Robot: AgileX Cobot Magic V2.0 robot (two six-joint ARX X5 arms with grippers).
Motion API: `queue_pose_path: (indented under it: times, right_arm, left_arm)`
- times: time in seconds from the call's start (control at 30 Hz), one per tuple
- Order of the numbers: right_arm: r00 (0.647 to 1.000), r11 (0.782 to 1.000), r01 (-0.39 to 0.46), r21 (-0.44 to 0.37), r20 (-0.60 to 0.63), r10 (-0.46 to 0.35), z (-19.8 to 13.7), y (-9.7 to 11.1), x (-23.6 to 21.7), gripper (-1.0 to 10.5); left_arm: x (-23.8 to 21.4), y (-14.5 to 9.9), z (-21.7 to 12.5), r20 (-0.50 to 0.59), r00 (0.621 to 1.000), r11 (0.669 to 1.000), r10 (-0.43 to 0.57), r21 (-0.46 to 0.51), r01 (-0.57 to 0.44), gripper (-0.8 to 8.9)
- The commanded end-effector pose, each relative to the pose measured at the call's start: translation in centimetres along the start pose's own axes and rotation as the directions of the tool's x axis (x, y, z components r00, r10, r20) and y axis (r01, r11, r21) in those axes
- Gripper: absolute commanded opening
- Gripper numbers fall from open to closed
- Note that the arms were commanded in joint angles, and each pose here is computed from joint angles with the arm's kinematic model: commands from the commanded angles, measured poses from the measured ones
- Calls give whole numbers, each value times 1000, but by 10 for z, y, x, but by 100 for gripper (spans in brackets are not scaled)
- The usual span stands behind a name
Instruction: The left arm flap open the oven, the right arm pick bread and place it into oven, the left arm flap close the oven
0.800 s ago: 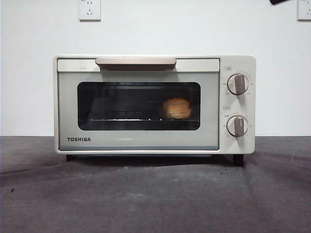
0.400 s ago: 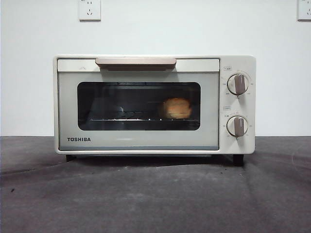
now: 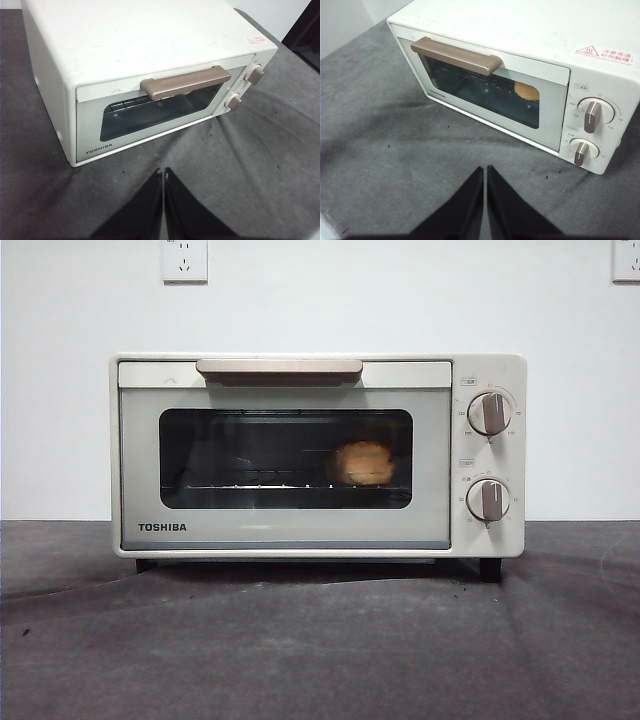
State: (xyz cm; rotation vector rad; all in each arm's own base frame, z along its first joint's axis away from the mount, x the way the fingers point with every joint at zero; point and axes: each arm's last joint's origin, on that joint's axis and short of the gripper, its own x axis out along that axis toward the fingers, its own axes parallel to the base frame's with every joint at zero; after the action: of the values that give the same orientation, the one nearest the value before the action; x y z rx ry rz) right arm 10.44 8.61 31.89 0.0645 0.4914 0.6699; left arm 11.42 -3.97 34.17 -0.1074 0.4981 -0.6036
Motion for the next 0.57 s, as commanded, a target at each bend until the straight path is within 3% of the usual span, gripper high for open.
queue_pose_path:
  times: [0.03,0.07,0.17,0.3,0.4,0.57]
  right_arm:
    - [1000,1000,-7,-15,23,7,6,2,-2,6]
    - [1000,1000,-7,-15,23,7,6,2,-2,6]
    - [1000,1000,-7,-15,24,7,6,2,-2,6]
    - [1000,1000,-7,-15,24,7,6,2,-2,6]
    - [1000,1000,-7,-15,23,7,6,2,-2,6]
    - [1000,1000,-7,-15,23,7,6,2,-2,6]
  left_arm:
    - [-4,-2,5,25,1000,999,-1,40,0,16]
    - [-7,-3,5,38,999,993,4,117,-8,16]
    - [-16,-3,6,126,992,974,30,217,-57,16]
    - [-27,1,5,350,934,921,79,334,-203,16]
    - [-30,7,-5,495,855,879,158,324,-350,16]
    - [-25,19,-36,596,752,825,280,250,-506,16]
